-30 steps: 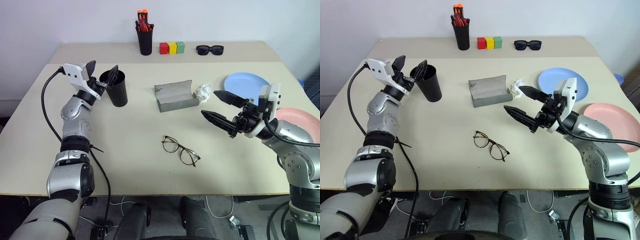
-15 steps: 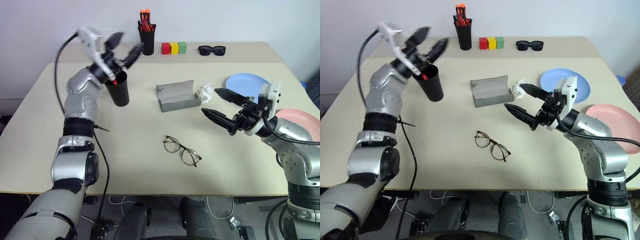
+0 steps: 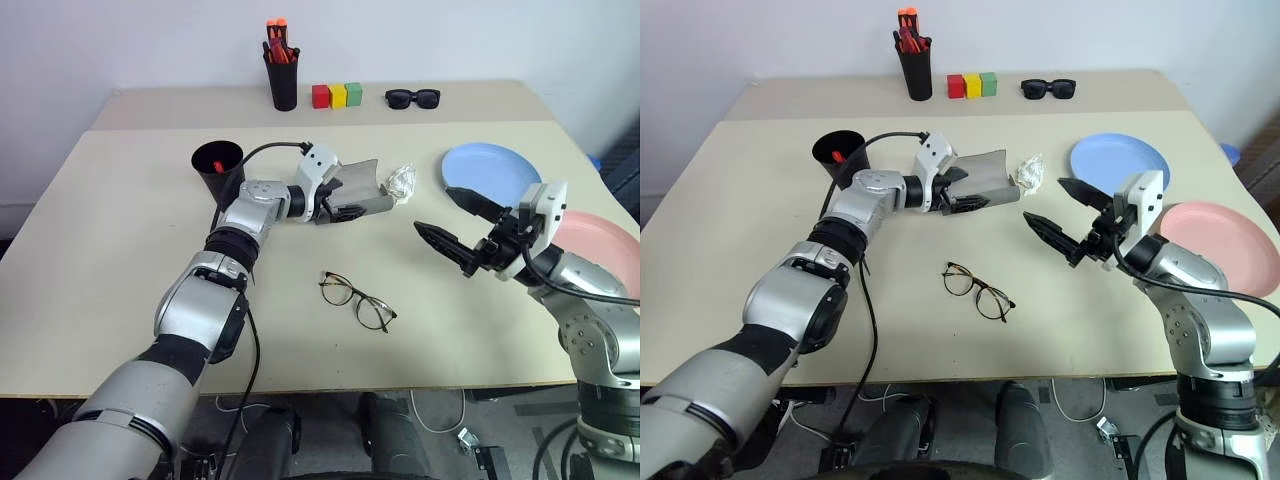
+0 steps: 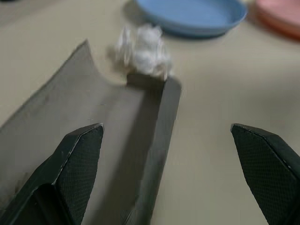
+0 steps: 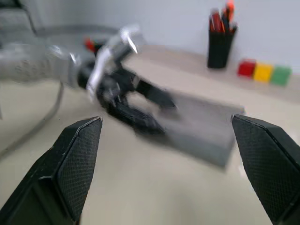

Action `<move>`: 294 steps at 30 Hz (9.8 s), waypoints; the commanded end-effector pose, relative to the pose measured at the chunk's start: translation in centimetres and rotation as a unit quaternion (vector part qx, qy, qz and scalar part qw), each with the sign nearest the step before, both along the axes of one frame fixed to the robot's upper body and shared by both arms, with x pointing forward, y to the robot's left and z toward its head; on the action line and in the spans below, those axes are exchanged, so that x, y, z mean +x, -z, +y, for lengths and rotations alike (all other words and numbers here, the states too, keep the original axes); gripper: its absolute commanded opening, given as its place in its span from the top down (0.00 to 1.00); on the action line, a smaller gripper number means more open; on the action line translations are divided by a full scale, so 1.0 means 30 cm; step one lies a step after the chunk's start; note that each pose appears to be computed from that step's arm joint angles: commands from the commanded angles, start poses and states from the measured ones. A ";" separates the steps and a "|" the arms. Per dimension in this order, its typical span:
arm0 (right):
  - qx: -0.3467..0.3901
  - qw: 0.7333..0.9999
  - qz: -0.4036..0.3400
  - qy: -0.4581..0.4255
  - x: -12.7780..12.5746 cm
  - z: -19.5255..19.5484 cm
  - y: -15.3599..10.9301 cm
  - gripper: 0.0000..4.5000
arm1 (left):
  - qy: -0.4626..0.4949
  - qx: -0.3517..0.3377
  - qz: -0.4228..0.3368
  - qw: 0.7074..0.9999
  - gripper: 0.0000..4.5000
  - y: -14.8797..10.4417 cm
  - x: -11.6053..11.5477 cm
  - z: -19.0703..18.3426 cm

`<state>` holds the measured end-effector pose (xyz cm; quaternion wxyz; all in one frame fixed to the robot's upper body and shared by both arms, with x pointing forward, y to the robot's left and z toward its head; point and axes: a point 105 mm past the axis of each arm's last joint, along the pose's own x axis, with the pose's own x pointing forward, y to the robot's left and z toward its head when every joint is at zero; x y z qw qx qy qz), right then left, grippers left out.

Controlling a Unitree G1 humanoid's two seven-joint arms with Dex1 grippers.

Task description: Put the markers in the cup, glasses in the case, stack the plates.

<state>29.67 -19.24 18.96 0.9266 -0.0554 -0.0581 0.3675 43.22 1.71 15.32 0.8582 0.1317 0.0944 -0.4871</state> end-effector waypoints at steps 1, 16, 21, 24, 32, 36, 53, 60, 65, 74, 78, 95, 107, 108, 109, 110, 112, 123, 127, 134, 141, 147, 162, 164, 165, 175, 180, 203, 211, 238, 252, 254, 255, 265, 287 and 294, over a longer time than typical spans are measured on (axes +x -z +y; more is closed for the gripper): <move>-0.032 0.998 -0.019 0.041 -0.011 -0.050 -0.016 0.00 | 0.014 0.003 -0.018 1.000 0.01 -0.039 0.000 -0.038; -0.047 0.997 -0.035 0.047 -0.008 -0.037 -0.016 0.00 | 0.037 0.037 0.019 0.998 0.97 0.031 -0.025 -0.036; -0.050 0.997 -0.039 0.043 -0.001 -0.035 -0.022 0.00 | 0.044 0.041 0.029 0.998 0.99 0.040 -0.030 -0.018; -0.052 0.997 -0.040 0.042 0.003 -0.032 -0.023 0.00 | 0.067 0.039 0.027 0.997 0.99 0.020 -0.039 -0.004; -0.054 0.997 -0.042 0.036 0.008 -0.026 -0.021 0.00 | 0.175 0.066 0.015 0.982 0.99 -0.054 -0.091 0.138; -0.054 0.997 -0.045 0.031 0.012 -0.019 -0.027 0.00 | 0.217 0.082 0.014 0.973 0.99 -0.052 -0.124 0.212; -0.057 0.997 -0.044 0.020 0.015 -0.006 -0.032 0.00 | 0.280 0.185 -0.090 0.938 0.99 0.032 -0.156 0.228; -0.059 0.997 -0.042 0.021 0.012 -0.007 -0.024 0.00 | 0.268 0.184 -0.082 0.942 0.94 0.047 -0.149 0.222; -0.059 0.997 -0.042 0.018 0.015 -0.001 -0.027 0.00 | 0.262 0.178 -0.090 0.944 0.47 0.030 -0.141 0.220; -0.057 0.998 -0.033 -0.024 -0.012 0.075 -0.044 0.00 | 0.262 0.110 -0.131 0.950 0.01 -0.113 -0.145 0.265; -0.074 0.996 -0.024 -0.033 -0.023 0.120 -0.051 0.00 | 0.265 0.051 -0.113 0.956 0.01 -0.147 -0.177 0.312; -0.179 0.970 0.153 -0.064 -0.052 0.335 0.078 0.00 | 0.192 -0.102 -0.027 0.976 0.01 -0.118 -0.485 0.528; -0.216 0.951 0.213 -0.064 -0.059 0.362 0.149 0.00 | 0.177 -0.096 -0.025 0.979 0.01 -0.051 -0.585 0.540; -0.215 0.950 0.218 -0.061 -0.056 0.366 0.153 0.00 | 0.177 -0.095 -0.026 0.979 0.01 -0.049 -0.586 0.538; -0.215 0.949 0.221 -0.059 -0.055 0.368 0.156 0.00 | 0.177 -0.095 -0.026 0.979 0.01 -0.047 -0.587 0.535; -0.222 0.947 0.224 -0.057 -0.056 0.370 0.165 0.00 | 0.177 -0.095 -0.027 0.979 0.01 -0.046 -0.587 0.532; -0.228 0.945 0.227 -0.054 -0.058 0.371 0.177 0.00 | 0.176 -0.096 -0.028 0.979 0.01 -0.046 -0.586 0.528; -0.244 0.939 0.237 -0.035 -0.048 0.344 0.200 0.72 | 0.176 -0.096 -0.027 0.979 0.00 -0.030 -0.590 0.516; -0.254 0.934 0.249 -0.041 -0.062 0.335 0.222 0.72 | 0.176 -0.095 -0.029 0.979 0.00 -0.029 -0.587 0.514; -0.256 0.932 0.254 -0.042 -0.062 0.341 0.237 0.72 | 0.178 -0.094 -0.032 0.979 0.00 -0.032 -0.584 0.511; -0.259 0.929 0.260 -0.043 -0.062 0.347 0.255 0.85 | 0.178 -0.090 -0.035 0.979 0.00 -0.029 -0.583 0.510; -0.265 0.927 0.261 -0.040 -0.059 0.346 0.265 0.99 | 0.176 -0.092 -0.039 0.979 0.00 -0.032 -0.580 0.507; -0.217 0.966 0.129 -0.052 0.036 0.346 -0.029 0.99 | 0.165 -0.094 -0.044 0.981 0.00 -0.047 -0.560 0.519; -0.197 0.974 0.101 -0.050 0.064 0.365 -0.077 0.99 | 0.165 -0.095 -0.045 0.981 0.00 -0.049 -0.556 0.519; -0.191 0.977 0.083 -0.046 0.084 0.378 -0.098 0.99 | 0.164 -0.095 -0.045 0.981 0.00 -0.049 -0.554 0.520; -0.262 0.961 -0.064 -0.061 0.260 0.570 -0.068 0.99 | 0.166 -0.095 -0.049 0.980 0.00 -0.047 -0.549 0.501; -0.294 0.949 -0.073 -0.085 0.273 0.580 -0.004 0.99 | 0.156 -0.094 -0.051 0.982 0.00 -0.046 -0.561 0.507; -0.372 0.919 -0.040 -0.121 0.272 0.539 0.099 0.99 | 0.149 -0.089 -0.054 0.983 0.00 -0.043 -0.563 0.507; -0.367 0.921 -0.040 -0.126 0.267 0.539 0.092 0.59 | 0.148 -0.090 -0.055 0.983 0.00 -0.041 -0.558 0.505; 0.005 0.991 -0.035 -0.132 0.203 0.413 -0.228 0.01 | 0.083 -0.103 -0.106 0.986 0.00 -0.097 -0.422 0.480; 0.004 0.995 0.014 -0.097 0.012 0.253 -0.042 0.00 | -0.041 -0.068 -0.181 0.980 0.99 -0.199 -0.040 0.224; 0.010 0.996 0.012 -0.093 0.010 0.259 -0.046 0.00 | -0.048 -0.046 -0.175 0.982 0.99 -0.189 -0.008 0.193; 0.007 0.996 0.010 -0.091 0.009 0.262 -0.045 0.00 | -0.056 -0.035 -0.171 0.983 0.99 -0.177 0.007 0.187; 0.003 0.997 0.011 -0.072 0.008 0.259 -0.026 0.00 | -0.103 0.048 -0.130 0.985 0.99 -0.114 0.086 0.148; -0.009 0.998 0.005 -0.065 0.017 0.282 -0.013 0.00 | -0.074 0.065 -0.015 0.995 0.99 -0.075 0.067 0.163; -0.017 0.998 0.002 -0.064 0.026 0.285 -0.006 0.00 | -0.019 0.055 0.034 0.998 0.99 -0.069 0.015 0.153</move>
